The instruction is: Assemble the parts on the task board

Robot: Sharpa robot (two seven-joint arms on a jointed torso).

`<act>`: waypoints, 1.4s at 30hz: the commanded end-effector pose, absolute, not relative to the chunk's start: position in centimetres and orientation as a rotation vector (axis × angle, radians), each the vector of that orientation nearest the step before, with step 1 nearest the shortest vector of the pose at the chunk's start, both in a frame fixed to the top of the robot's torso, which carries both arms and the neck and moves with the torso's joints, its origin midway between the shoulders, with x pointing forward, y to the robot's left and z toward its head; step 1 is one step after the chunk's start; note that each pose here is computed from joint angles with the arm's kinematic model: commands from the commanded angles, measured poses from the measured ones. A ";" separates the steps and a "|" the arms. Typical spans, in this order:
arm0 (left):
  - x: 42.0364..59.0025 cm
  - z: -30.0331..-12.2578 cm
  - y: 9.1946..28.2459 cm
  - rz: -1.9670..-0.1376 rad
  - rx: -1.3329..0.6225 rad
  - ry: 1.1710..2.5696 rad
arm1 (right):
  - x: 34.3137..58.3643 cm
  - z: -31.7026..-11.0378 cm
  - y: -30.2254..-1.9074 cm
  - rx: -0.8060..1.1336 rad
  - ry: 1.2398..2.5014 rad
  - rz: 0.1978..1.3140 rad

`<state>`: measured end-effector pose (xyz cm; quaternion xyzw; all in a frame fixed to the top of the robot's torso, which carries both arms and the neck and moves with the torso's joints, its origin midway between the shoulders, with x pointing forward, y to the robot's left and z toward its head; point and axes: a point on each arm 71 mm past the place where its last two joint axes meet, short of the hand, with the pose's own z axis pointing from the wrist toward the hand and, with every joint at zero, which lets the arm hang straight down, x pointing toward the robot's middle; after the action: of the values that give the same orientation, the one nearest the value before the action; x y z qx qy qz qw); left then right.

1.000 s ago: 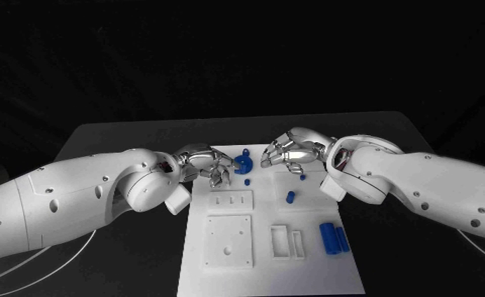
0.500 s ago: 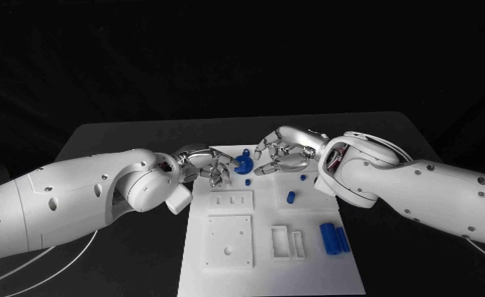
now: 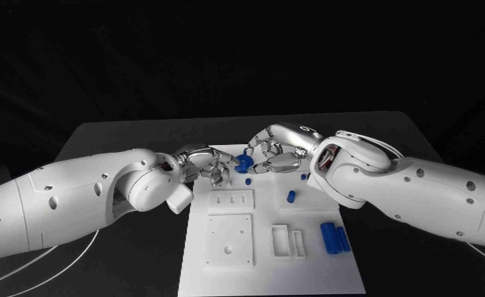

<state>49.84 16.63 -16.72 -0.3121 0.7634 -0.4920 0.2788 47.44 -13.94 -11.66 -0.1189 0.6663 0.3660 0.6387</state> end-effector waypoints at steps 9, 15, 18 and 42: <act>49.7 -16.7 16.4 -1.346 -0.871 2.037 | 47.3 -12.3 -13.4 -0.312 1.508 0.812; 49.6 -16.7 16.3 -1.350 -0.867 2.044 | 47.3 -12.3 -13.3 -0.305 1.501 0.810; 49.5 -16.7 16.2 -1.352 -0.865 2.050 | 47.4 -12.3 -13.3 -0.299 1.498 0.808; 49.1 -16.9 15.8 -1.363 -0.822 2.098 | 47.7 -12.4 -13.5 -0.280 1.491 0.790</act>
<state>49.39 16.19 -16.90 -0.3155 0.7658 -0.4951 0.2624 47.69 -13.43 -12.45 -0.1238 0.6630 0.3522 0.6489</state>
